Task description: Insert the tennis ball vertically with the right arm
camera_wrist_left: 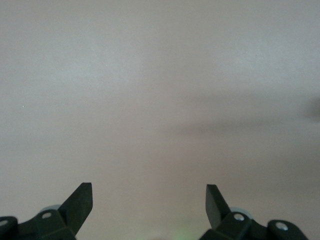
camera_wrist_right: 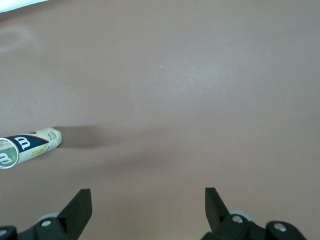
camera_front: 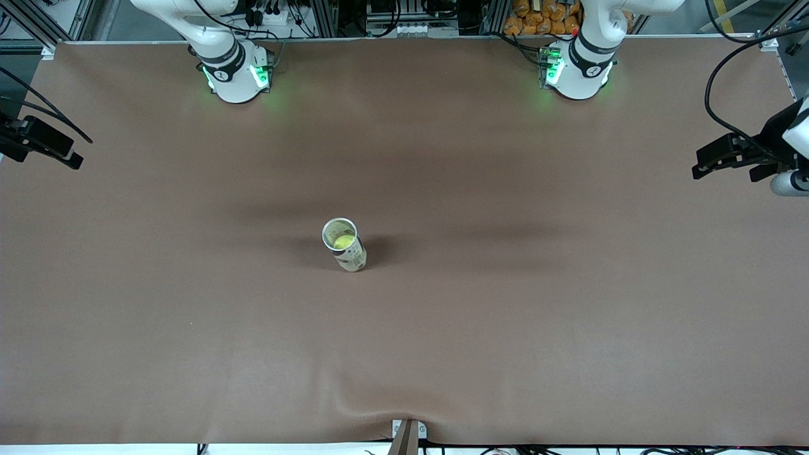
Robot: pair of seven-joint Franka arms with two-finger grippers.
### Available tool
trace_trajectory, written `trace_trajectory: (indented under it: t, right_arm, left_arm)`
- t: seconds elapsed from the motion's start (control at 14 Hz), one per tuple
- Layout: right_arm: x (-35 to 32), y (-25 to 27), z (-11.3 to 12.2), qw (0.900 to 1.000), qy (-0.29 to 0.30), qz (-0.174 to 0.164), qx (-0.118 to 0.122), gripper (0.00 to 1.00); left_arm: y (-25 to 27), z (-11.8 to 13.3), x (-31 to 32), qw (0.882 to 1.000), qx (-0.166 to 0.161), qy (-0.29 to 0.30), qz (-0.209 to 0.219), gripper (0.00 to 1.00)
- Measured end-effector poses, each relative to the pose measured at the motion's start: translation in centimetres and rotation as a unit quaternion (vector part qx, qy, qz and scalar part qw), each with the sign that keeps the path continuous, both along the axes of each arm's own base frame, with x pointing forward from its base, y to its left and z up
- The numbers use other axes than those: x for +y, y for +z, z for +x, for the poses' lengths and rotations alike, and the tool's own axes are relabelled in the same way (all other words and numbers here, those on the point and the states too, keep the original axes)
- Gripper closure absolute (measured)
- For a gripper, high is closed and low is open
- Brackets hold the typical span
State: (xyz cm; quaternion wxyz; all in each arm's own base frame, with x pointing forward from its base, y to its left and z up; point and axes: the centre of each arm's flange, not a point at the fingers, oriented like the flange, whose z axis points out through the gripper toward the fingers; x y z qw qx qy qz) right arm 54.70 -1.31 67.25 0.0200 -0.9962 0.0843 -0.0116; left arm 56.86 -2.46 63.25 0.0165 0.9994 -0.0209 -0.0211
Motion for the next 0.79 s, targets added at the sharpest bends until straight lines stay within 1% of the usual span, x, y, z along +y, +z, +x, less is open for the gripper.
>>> trace_trajectory:
  t: [0.21,0.43,0.79]
  right_arm:
    - [0.2,0.0,0.0,1.000,0.002,0.000,0.001,0.00]
    - [0.5,0.0,0.0,1.000,0.005,0.000,0.002,0.00]
    - [0.5,0.0,0.0,1.000,0.005,0.000,0.002,0.00]
  left_arm:
    - [1.0,-0.8,-0.8,0.999,0.013,0.036,0.002,0.00]
    - [2.6,-2.1,-1.8,0.999,0.008,0.036,0.008,0.00]
    - [2.9,-2.3,-1.0,0.999,0.007,0.043,0.008,0.00]
